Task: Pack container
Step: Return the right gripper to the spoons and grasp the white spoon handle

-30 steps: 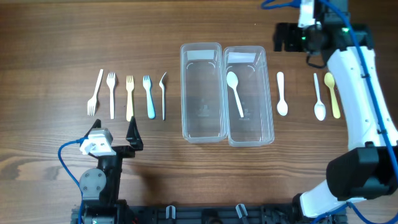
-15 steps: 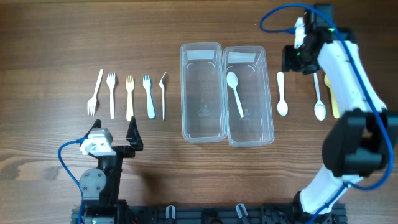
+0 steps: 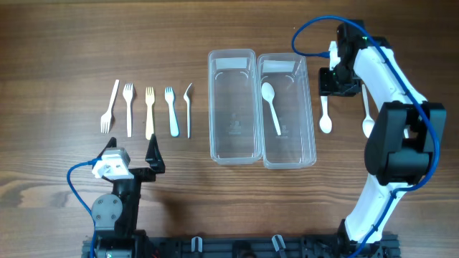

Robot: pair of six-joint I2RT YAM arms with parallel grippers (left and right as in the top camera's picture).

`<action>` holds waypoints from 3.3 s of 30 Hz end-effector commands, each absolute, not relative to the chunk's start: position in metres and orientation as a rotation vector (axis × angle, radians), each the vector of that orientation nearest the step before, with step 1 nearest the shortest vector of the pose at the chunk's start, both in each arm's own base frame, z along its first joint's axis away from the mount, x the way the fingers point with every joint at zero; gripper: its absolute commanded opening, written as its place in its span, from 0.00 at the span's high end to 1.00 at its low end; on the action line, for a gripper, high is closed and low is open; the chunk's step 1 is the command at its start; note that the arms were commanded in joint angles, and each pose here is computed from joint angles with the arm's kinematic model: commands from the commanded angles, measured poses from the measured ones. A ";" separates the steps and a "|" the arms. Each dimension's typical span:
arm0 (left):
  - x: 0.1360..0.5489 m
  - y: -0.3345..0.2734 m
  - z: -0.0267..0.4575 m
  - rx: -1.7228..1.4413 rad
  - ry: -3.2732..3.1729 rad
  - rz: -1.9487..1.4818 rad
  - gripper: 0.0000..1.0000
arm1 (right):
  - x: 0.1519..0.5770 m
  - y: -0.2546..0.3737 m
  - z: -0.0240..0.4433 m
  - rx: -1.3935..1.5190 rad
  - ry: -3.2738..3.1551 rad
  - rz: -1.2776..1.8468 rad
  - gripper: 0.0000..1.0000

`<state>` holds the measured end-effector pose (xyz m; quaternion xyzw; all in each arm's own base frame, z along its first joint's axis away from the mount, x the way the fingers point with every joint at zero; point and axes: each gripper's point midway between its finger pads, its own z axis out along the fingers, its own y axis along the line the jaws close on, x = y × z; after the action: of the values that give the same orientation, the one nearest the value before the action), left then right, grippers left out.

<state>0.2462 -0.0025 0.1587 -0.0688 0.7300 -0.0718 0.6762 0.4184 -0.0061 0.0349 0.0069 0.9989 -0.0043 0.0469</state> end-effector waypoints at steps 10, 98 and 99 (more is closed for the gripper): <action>0.246 -0.006 0.157 -0.123 1.644 -0.157 0.00 | 0.403 0.002 0.012 0.043 3.093 0.165 0.54; 0.246 -0.006 0.157 -0.123 1.644 -0.157 0.00 | 0.379 -0.059 -0.010 0.869 3.015 0.271 0.96; 0.246 -0.006 0.157 -0.123 1.644 -0.157 0.00 | 0.384 -0.060 -0.010 0.825 3.006 0.270 0.96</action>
<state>0.2462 -0.0025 0.1587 -0.0689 0.7300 -0.0717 0.6762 0.3816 -0.0540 -0.0016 0.2990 0.9479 0.1101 -0.0036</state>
